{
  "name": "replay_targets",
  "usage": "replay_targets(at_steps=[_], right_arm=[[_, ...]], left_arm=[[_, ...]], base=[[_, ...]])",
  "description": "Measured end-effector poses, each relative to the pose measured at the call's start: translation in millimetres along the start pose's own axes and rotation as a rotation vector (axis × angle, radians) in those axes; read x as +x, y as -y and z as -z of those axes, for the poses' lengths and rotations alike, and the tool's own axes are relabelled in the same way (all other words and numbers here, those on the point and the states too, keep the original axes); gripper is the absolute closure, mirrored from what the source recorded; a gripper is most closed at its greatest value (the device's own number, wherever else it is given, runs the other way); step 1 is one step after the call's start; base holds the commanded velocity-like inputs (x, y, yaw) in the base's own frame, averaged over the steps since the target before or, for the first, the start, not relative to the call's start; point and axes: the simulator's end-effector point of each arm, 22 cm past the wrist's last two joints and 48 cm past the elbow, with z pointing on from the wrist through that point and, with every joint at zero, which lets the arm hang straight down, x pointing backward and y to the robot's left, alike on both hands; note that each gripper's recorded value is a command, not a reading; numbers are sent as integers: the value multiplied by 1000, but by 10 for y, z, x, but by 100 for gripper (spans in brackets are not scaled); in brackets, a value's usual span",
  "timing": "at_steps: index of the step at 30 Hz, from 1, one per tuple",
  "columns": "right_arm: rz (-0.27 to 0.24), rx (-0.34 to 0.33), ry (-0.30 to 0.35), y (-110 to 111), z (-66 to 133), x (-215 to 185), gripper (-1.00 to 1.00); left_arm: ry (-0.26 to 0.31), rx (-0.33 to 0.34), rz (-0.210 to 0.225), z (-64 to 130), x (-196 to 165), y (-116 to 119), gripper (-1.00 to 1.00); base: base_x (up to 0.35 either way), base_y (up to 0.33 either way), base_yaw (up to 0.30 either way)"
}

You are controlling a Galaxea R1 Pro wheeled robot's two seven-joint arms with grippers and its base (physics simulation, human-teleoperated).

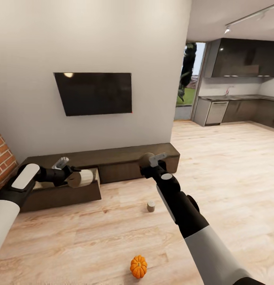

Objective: Place each of the two pumpkins and all three candles from the living room inside a cabinet in the living room (use any cabinet), then make sure every cabinet is closed, and position the cauldron so it is next to a table in the living room.

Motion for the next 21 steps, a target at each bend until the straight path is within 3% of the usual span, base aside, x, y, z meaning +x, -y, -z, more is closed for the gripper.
replay_targets(at_steps=[13, 21], right_arm=[[4, -8, -14, -30, 53, -39, 100], [4, -7, -14, -20, 102, -97, 100]], left_arm=[[0, 4, 1, 108, -16, 79, 100], [-1, 4, 9, 176, -27, 98, 100]], base=[[0, 0, 231], [0, 0, 122]])
